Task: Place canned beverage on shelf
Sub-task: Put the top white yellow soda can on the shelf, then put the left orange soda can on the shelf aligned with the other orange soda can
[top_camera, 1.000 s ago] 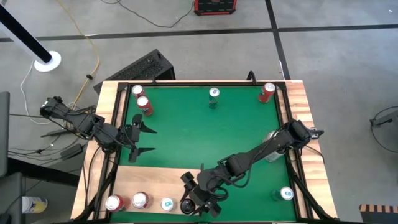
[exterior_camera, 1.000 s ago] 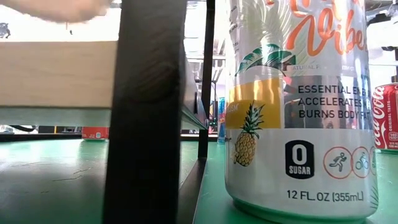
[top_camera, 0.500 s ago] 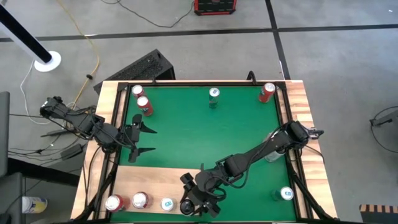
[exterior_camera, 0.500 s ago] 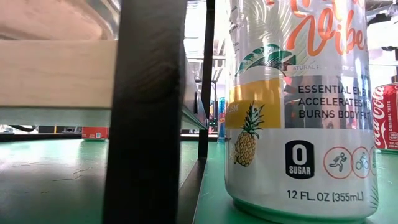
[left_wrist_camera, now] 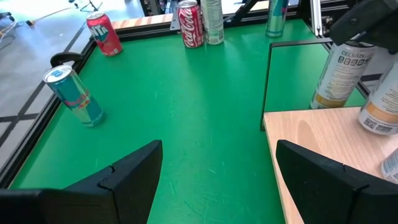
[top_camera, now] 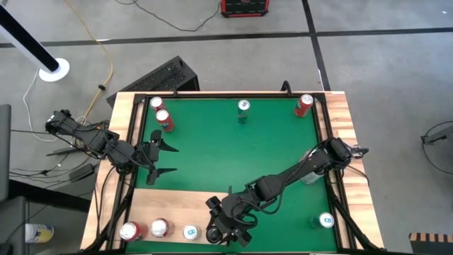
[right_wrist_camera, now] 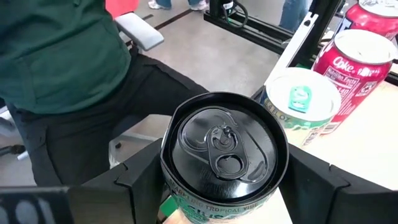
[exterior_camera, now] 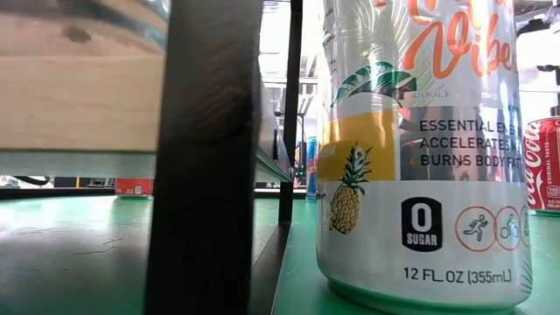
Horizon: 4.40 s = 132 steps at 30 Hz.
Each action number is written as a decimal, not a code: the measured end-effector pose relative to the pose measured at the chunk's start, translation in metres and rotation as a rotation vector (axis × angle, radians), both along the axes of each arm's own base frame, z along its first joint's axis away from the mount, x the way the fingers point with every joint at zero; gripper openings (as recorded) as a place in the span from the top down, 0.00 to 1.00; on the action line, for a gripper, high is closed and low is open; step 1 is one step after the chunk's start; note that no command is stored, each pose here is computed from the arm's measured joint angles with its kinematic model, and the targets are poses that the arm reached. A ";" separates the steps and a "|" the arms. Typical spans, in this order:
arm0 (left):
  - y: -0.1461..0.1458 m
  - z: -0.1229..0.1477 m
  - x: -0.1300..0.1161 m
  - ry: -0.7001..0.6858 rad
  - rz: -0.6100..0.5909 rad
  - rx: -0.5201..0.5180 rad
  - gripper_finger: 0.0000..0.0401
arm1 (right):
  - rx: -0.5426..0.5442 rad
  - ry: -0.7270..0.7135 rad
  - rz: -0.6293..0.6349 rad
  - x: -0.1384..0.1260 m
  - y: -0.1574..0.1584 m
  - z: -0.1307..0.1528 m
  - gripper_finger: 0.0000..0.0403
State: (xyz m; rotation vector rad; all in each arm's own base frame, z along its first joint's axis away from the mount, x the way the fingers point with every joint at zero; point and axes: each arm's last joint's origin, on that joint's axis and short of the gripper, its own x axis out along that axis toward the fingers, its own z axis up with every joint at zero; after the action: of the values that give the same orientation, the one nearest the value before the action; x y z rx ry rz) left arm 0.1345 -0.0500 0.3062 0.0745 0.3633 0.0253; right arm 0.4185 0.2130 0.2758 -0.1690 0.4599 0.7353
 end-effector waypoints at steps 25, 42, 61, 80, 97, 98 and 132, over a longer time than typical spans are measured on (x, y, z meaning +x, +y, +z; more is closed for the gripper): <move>0.000 0.000 0.000 0.001 -0.001 0.003 0.25 | -0.003 -0.007 -0.004 0.001 -0.003 0.002 0.16; 0.000 0.000 0.000 0.001 -0.001 0.003 0.25 | -0.091 0.052 -0.021 -0.003 -0.017 0.066 0.16; 0.002 0.001 0.003 -0.020 0.092 0.149 0.25 | -0.239 0.194 -0.308 -0.062 -0.154 0.128 0.17; 0.004 0.013 0.008 -0.094 0.137 0.441 0.25 | 0.069 0.135 -1.245 -0.161 -0.278 0.044 0.17; 0.096 0.053 -0.007 -0.012 0.788 0.253 0.25 | 0.079 0.009 -1.146 -0.160 -0.257 -0.001 0.17; 0.104 0.055 -0.007 0.028 0.824 0.234 0.25 | 0.069 0.010 -1.136 -0.160 -0.255 -0.001 0.17; 0.290 0.010 0.001 0.849 1.047 -0.487 0.25 | 0.034 0.017 -0.999 -0.157 -0.224 -0.002 0.17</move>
State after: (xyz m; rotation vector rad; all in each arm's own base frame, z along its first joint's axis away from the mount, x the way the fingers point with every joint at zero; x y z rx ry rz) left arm 0.1350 0.2399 0.3165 -0.6152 1.2139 0.9592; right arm 0.2615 -0.0107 0.2735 0.1057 0.4781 -0.2356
